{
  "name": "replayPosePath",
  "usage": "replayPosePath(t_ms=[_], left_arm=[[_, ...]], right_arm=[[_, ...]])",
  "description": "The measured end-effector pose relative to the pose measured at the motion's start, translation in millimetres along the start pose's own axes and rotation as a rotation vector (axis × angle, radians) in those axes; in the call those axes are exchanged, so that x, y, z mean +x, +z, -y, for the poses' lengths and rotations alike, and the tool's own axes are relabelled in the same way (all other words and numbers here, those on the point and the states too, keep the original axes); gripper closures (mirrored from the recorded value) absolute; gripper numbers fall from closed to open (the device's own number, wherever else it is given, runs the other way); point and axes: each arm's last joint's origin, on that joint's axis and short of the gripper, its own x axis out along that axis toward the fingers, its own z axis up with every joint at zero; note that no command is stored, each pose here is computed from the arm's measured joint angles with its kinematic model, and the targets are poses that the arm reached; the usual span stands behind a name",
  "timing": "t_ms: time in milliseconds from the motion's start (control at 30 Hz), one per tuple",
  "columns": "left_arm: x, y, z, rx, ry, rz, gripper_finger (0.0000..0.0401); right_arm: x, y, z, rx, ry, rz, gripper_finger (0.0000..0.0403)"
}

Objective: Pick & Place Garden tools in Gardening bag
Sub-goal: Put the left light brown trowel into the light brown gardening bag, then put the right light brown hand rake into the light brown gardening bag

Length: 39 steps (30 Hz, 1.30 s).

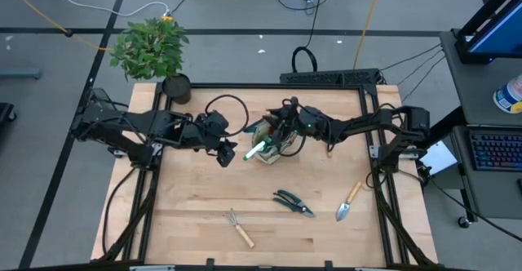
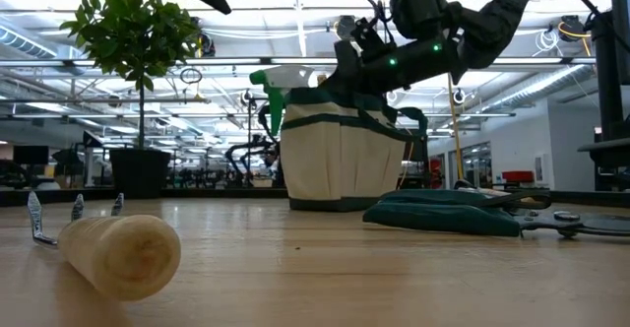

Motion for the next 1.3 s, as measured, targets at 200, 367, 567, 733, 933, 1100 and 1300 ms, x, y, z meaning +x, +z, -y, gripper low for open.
replayPosePath(t_ms=[200, 367, 567, 733, 933, 1100, 1300], left_arm=[[0.7, -0.6, 0.4, 0.012, -0.013, -0.009, 0.0176], [12.9, -10.9, -2.4, 0.008, 0.01, -0.036, 0.0176], [37.5, -25.3, -0.3, -0.007, -0.075, -0.03, 0.0176], [58.4, -39.2, -0.6, -0.017, -0.146, -0.003, 0.0176], [73.8, -53.3, -4.3, -0.031, -0.181, 0.001, 0.0176], [75.9, -53.0, -3.0, -0.003, -0.206, 0.035, 0.0176], [75.6, -51.5, -1.9, 0.041, -0.214, 0.057, 0.0176]], right_arm=[[-1.6, -0.2, 0.3, -0.065, -0.001, -0.026, 0.0253], [-12.3, 18.0, 1.0, -0.141, -0.001, 0.006, 0.0233], [-33.7, 45.6, 3.0, -0.213, -0.002, 0.043, 0.022], [-60.9, 54.1, 7.4, -0.27, 0.005, -0.107, 0.0218], [-102.3, 54.0, 15.0, -0.325, 0.021, -0.346, 0.0219], [-132.5, 52.5, 20.7, -0.255, 0.006, -0.486, 0.0218], [-154.2, 45.6, 25.2, -0.067, -0.062, -0.625, 0.0221]])
